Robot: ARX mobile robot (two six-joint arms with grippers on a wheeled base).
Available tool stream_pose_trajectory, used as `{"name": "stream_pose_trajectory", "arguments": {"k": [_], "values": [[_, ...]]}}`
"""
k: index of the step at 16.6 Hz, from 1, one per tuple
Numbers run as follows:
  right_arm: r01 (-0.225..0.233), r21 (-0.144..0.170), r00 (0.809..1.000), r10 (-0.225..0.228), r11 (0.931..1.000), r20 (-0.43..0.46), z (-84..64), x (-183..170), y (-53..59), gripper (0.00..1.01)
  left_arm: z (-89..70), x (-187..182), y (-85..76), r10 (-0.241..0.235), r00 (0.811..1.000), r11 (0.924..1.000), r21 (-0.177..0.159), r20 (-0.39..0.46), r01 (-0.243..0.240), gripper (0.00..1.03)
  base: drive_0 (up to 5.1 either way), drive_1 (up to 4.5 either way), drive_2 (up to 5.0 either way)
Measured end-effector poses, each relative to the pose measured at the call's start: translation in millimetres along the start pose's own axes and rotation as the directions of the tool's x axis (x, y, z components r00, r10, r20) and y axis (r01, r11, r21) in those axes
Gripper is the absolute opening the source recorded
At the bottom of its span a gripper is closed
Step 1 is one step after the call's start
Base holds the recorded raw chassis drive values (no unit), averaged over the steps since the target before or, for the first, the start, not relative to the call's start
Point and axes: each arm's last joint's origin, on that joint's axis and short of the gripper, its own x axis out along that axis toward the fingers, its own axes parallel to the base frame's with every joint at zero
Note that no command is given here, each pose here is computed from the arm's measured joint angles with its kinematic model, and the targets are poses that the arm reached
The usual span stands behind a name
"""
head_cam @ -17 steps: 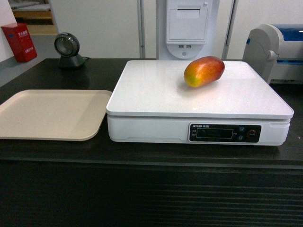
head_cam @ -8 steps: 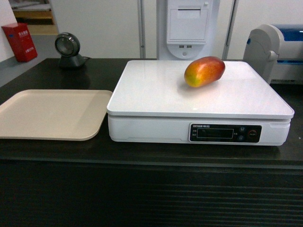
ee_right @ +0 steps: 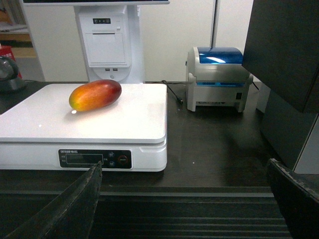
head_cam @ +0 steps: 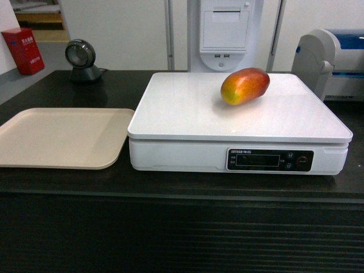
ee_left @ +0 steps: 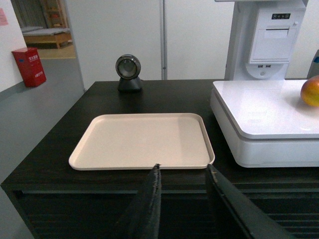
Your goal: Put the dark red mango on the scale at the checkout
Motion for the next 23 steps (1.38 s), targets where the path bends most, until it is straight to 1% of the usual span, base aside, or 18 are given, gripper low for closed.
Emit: {"name": "stream_pose_trajectory", "arguments": {"k": [6,23], "values": [[0.000,0.000,1.000,0.000,1.0000,0.000,0.0,0.0,0.0,0.98,0.0,0.0,0.0,0.000,1.000,1.0000,0.000,0.000,0.000,0.99,0.0,0.00,0.0],[0.000,0.000,1.000,0.000,1.0000,0.000,0.0,0.0,0.0,0.98,0.0,0.0,0.0,0.000,1.000,1.0000,0.000,0.000,0.000,0.98,0.0,0.00,0.0]]}}
